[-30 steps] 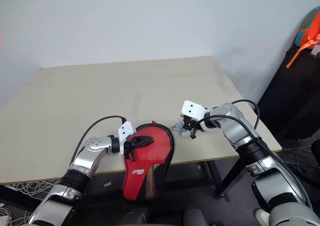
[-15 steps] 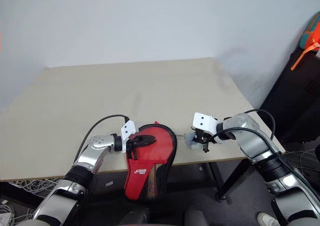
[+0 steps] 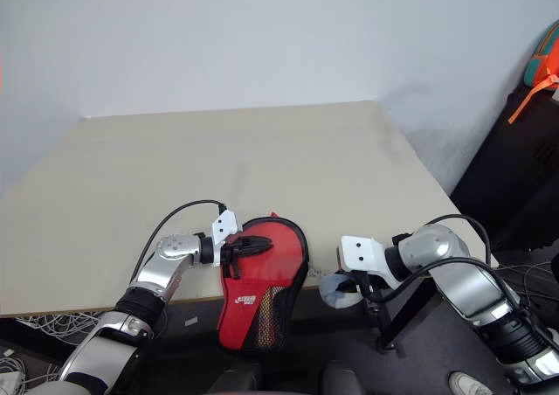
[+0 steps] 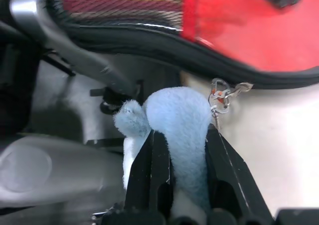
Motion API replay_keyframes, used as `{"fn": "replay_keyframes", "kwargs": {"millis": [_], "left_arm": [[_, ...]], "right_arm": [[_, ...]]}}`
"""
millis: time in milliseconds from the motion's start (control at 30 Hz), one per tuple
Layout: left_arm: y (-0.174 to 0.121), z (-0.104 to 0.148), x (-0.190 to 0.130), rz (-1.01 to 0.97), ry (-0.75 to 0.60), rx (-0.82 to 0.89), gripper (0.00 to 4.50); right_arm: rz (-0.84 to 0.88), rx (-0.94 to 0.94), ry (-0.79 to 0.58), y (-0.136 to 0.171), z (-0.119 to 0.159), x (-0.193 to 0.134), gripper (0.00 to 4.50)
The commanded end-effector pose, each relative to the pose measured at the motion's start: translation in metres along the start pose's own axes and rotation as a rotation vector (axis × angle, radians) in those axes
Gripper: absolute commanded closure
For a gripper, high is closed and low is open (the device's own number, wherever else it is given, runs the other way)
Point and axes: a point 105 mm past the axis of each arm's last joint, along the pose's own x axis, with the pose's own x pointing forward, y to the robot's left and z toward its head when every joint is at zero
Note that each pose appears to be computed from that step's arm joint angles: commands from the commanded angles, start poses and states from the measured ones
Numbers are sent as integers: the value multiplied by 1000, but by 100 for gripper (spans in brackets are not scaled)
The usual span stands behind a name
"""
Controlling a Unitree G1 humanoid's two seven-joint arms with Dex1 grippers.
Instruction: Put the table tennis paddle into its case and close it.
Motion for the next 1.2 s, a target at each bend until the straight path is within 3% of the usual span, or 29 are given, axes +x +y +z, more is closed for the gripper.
{"fn": "replay_keyframes", "kwargs": {"millis": [33,467,733,1200], "left_arm": [[-12,-40,-5,-23,138,-78,405],[-16,-35,-3,-48,131,-90,405],[-20,-33,0,-92,137,-71,405],[-28,-28,12,-152,113,-36,405]], "right_arm": [[24,-61,-8,9,10,-6,420],[132,-62,-76,50,30,2,420],[-70,-8,-30,8,15,9,420],[-131,27,-34,1,12,14,420]]}}
